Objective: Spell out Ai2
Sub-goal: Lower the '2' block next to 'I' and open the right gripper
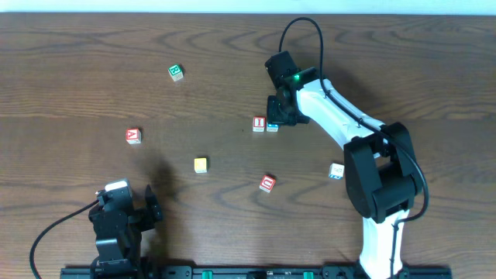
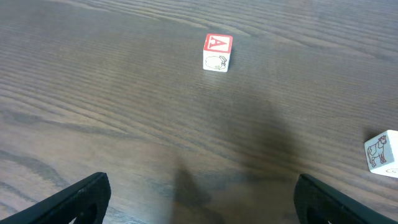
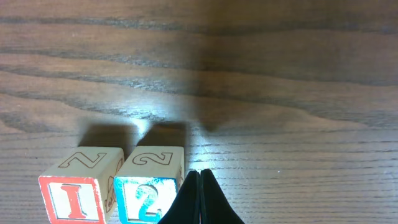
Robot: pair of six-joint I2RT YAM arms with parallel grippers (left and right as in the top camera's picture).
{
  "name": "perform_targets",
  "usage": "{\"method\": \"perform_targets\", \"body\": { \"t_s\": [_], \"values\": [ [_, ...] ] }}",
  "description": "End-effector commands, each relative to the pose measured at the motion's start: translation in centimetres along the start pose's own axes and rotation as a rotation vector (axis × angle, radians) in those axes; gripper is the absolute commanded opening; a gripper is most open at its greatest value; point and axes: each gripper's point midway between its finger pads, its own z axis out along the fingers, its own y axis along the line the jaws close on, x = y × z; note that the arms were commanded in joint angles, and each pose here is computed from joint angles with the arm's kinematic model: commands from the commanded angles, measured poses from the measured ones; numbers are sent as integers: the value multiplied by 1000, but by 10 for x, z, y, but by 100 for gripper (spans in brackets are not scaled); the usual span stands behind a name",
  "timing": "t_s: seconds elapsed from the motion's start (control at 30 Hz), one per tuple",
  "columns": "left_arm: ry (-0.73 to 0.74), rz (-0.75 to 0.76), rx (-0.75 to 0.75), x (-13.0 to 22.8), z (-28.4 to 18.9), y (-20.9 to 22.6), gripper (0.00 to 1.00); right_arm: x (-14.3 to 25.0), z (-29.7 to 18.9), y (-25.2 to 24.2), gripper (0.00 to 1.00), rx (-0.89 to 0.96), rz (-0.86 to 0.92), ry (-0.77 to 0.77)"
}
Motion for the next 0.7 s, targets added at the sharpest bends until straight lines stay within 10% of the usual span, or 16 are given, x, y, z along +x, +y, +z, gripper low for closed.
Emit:
{"method": "perform_targets", "body": {
  "t_s": [0.0, 0.67],
  "values": [
    [4, 1, -11, 3, 1, 2, 95, 8, 5, 6, 2, -7, -21, 19],
    [4, 1, -11, 3, 1, 2, 95, 6, 5, 15, 1, -27, -38, 3]
  ]
}}
